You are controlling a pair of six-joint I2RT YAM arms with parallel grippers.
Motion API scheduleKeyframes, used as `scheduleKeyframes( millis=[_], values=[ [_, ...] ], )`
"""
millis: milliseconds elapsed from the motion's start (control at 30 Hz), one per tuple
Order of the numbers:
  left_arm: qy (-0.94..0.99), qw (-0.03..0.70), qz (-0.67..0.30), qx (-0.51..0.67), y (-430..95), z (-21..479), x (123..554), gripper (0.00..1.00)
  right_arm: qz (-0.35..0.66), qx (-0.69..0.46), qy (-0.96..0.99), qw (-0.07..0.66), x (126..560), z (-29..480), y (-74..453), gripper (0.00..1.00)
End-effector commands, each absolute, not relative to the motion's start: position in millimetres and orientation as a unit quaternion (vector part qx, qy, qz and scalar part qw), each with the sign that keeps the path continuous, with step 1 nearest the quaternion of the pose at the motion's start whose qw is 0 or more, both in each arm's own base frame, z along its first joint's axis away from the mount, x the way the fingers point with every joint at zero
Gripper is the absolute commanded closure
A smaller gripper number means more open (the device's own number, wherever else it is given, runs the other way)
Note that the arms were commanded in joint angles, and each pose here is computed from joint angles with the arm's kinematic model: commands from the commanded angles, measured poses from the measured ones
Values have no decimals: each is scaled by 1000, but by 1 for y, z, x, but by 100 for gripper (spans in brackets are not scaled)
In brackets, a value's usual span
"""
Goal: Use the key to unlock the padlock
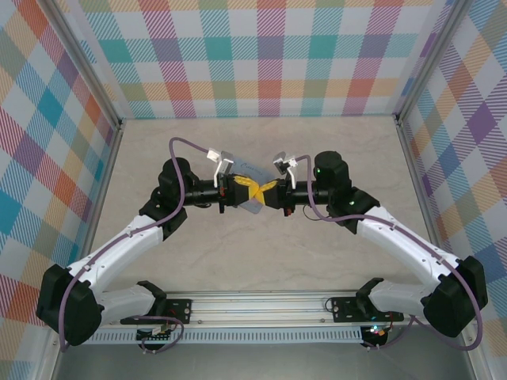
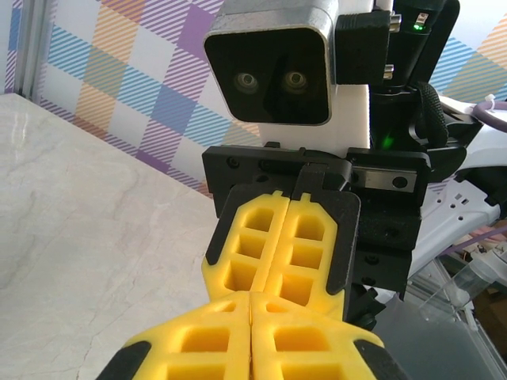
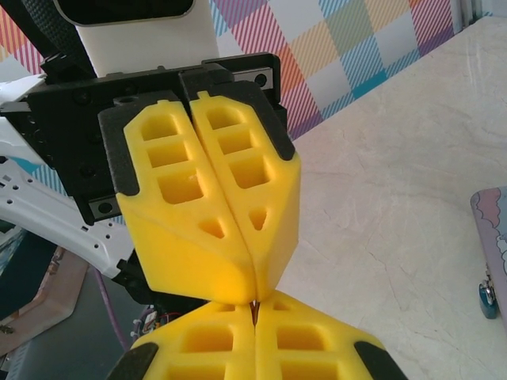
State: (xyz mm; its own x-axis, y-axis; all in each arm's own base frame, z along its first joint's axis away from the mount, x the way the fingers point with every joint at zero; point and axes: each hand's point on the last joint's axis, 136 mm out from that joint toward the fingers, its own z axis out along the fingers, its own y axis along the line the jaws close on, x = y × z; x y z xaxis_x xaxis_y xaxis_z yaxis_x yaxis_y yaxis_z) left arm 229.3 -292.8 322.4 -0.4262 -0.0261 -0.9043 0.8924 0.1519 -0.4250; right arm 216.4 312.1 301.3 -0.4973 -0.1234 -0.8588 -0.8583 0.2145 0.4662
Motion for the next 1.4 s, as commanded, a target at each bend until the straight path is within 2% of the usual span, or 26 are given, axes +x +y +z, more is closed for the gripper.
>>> scheduleKeyframes(
  millis=[0, 100, 333, 433, 767, 1367],
  values=[
    [616, 409, -565, 366, -297, 334, 216, 100, 517, -354, 679, 382, 225, 315, 311, 93],
    [616, 415, -562, 364, -297, 336, 217, 100, 515, -353, 682, 380, 224, 314, 308, 86],
    [614, 439, -545, 365, -294, 348, 219, 100, 523, -337, 674, 398, 217, 319, 274, 50],
    [618, 436, -533, 379, -296, 349, 217, 100, 539, -333, 661, 402, 211, 328, 265, 44],
    [603, 440, -535, 396, -305, 362, 219, 100, 596, -344, 611, 390, 210, 348, 279, 45],
    [613, 451, -527, 379, -306, 362, 227, 100, 611, -354, 615, 350, 207, 330, 306, 53]
  ],
)
